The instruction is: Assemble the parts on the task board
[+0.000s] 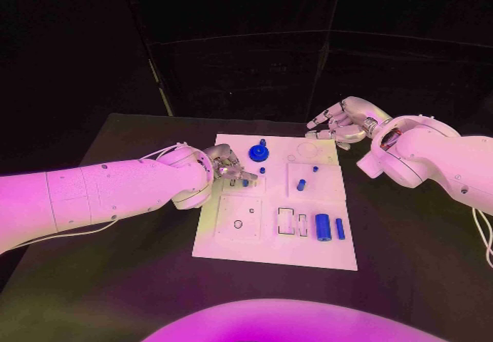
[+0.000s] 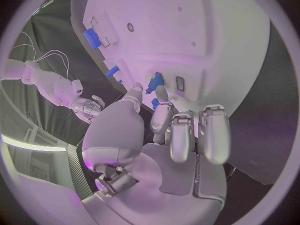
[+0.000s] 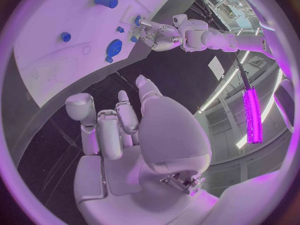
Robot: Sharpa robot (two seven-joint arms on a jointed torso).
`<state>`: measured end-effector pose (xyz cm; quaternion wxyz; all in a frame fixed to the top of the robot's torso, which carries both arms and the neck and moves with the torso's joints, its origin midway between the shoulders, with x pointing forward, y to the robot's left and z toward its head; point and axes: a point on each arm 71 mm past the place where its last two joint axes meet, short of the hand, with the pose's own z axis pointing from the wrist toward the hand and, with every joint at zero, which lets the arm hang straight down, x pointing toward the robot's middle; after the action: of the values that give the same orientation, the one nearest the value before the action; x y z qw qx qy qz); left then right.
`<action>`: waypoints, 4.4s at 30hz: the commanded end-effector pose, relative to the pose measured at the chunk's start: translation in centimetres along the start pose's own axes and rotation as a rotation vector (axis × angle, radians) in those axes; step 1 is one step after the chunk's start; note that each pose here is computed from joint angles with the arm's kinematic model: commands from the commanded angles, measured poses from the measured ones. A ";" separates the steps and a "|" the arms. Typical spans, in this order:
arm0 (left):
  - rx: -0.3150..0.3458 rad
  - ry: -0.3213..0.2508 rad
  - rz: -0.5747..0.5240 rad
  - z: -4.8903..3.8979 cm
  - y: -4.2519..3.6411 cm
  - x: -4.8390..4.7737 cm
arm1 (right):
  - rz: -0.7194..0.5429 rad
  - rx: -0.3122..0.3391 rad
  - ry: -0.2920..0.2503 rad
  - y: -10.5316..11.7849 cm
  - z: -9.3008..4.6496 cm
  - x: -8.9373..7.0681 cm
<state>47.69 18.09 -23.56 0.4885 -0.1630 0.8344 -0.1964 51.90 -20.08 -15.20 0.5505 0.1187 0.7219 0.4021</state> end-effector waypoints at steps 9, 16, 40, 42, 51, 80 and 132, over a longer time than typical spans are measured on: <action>0.031 0.007 -0.024 -0.63 -1.81 -3.22 | -0.003 -0.007 -0.018 0.0 0.1 -0.3; 0.030 0.045 -0.012 -0.89 -2.46 -6.52 | -0.004 -0.005 -0.020 0.0 0.1 -0.3; -0.037 0.253 0.114 2.00 -2.52 -9.95 | -0.003 -0.005 -0.017 0.1 0.4 -0.1; -0.031 0.268 0.110 2.00 -2.76 -9.82 | -0.003 -0.005 -0.018 0.1 0.4 -0.1; -0.016 0.334 0.169 1.92 -4.08 -9.50 | -0.003 -0.005 -0.017 0.2 0.6 0.0; -0.090 0.466 0.470 4.63 -8.35 -7.68 | -0.001 -0.012 -0.009 0.7 1.0 0.5; -0.128 0.557 0.489 5.99 -7.63 -4.46 | 0.000 -0.018 -0.005 0.9 1.3 0.7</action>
<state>55.72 12.38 -19.16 0.2717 0.0665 0.9578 -0.0657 52.47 -18.52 -15.32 0.5503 0.1162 0.7200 0.4066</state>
